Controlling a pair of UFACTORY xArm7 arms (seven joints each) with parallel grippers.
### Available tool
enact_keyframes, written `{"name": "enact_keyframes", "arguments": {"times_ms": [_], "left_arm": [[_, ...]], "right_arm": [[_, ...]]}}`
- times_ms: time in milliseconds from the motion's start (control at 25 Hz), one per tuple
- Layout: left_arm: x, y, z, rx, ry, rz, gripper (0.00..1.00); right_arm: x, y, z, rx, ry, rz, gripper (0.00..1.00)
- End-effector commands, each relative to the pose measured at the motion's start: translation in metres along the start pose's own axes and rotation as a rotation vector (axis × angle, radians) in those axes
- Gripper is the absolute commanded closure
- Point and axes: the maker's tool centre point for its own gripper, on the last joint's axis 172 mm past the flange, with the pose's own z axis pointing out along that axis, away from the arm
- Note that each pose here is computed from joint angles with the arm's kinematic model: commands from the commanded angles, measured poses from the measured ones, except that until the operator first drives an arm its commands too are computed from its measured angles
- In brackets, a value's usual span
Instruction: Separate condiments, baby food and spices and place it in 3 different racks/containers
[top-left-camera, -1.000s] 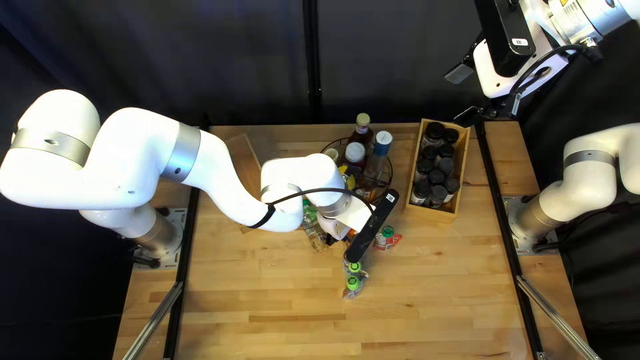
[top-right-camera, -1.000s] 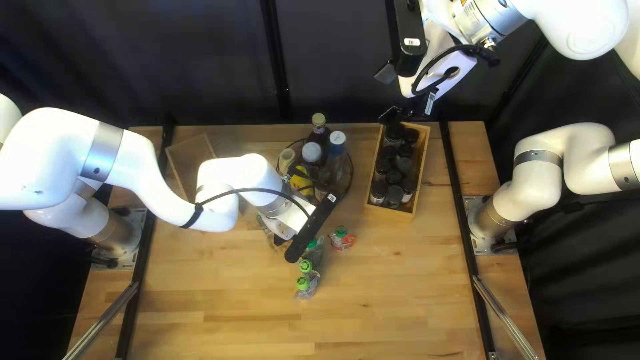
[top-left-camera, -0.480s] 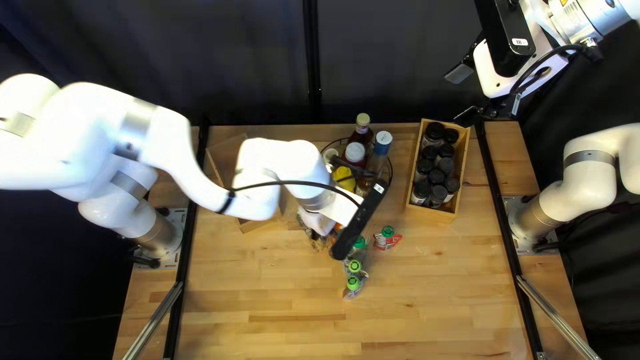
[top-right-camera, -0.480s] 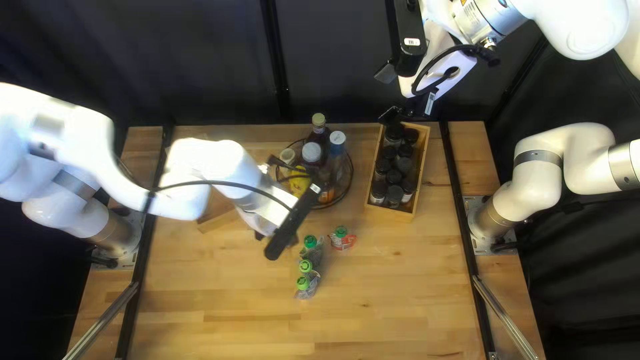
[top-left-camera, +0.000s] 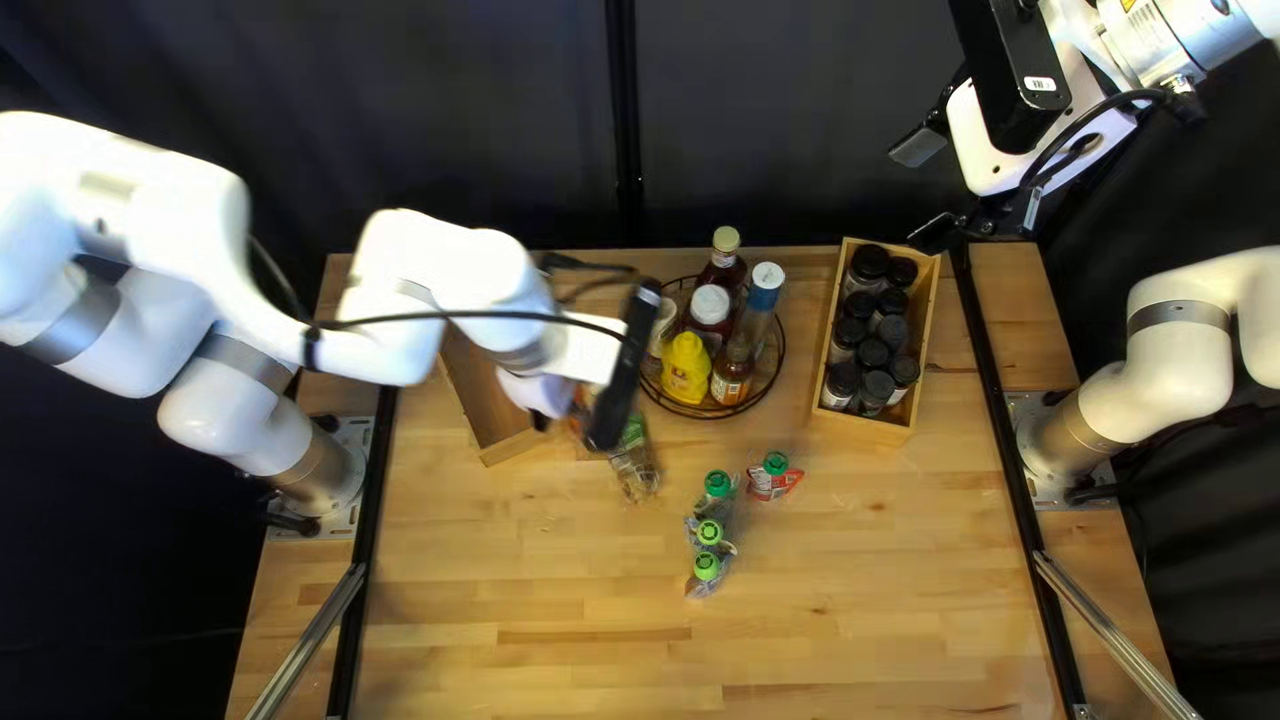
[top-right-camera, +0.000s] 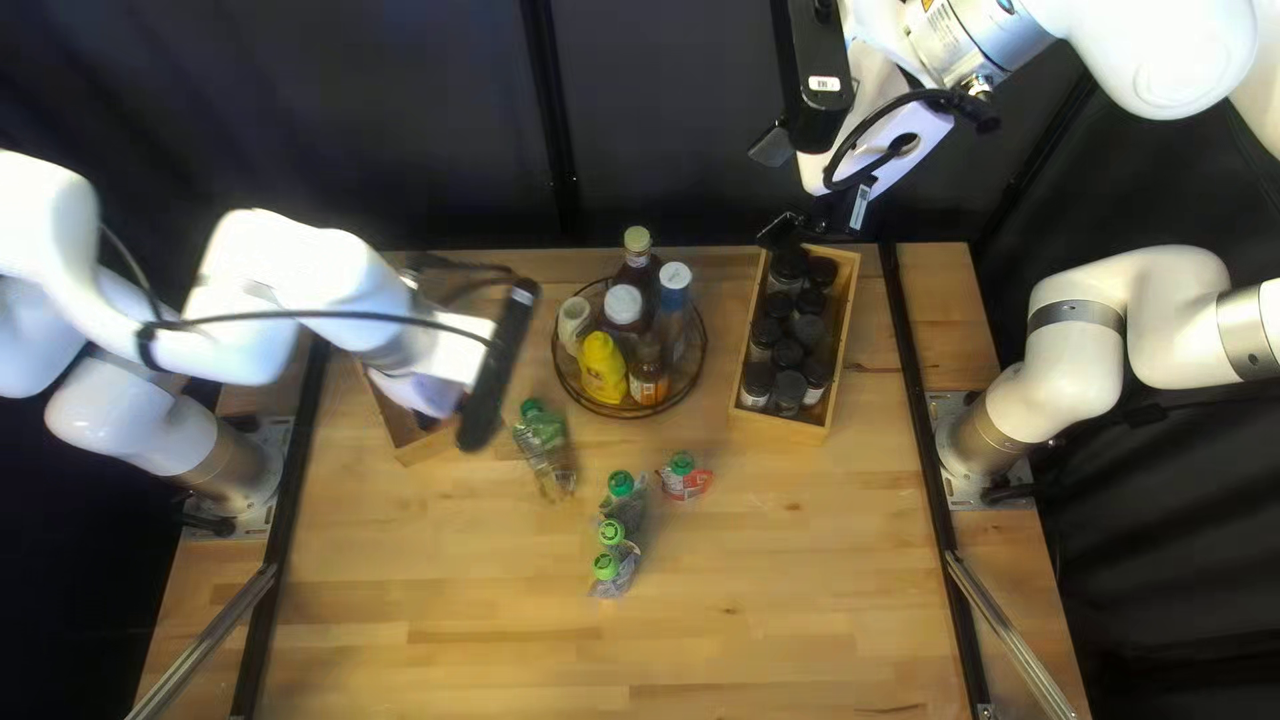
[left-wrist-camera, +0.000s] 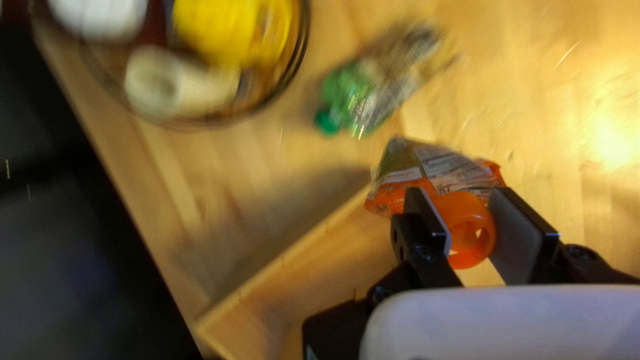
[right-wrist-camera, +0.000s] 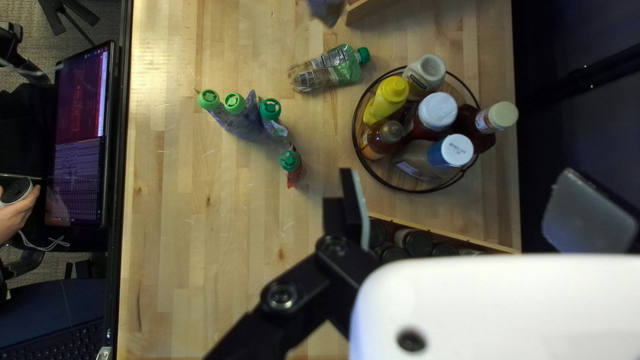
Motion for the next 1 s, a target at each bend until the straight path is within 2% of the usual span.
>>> {"name": "enact_keyframes", "arguments": {"times_ms": [40,320,680,800,840,920,1000], "left_arm": [[-0.031,-0.032,0.007,0.021,-0.029,-0.078,1.00],[-0.065,-0.080,0.030,0.027,-0.053,-0.175,1.00],[-0.077,-0.111,0.072,0.005,-0.057,-0.228,0.96],[-0.075,-0.112,0.084,-0.003,-0.053,-0.232,0.84],[-0.075,-0.113,0.087,-0.005,-0.051,-0.233,0.75],[-0.073,-0.114,0.093,-0.008,-0.048,-0.232,0.71],[-0.073,-0.114,0.099,-0.013,-0.045,-0.232,0.59]], "right_arm": [[0.000,0.000,0.000,0.000,0.000,0.000,0.00],[0.000,0.000,0.000,0.000,0.000,0.000,0.00],[0.000,0.000,0.000,0.000,0.000,0.000,0.00],[0.000,0.000,0.000,0.000,0.000,0.000,0.00],[0.000,0.000,0.000,0.000,0.000,0.000,0.00],[0.000,0.000,0.000,0.000,0.000,0.000,0.00],[0.000,0.000,0.000,0.000,0.000,0.000,0.00]]}}
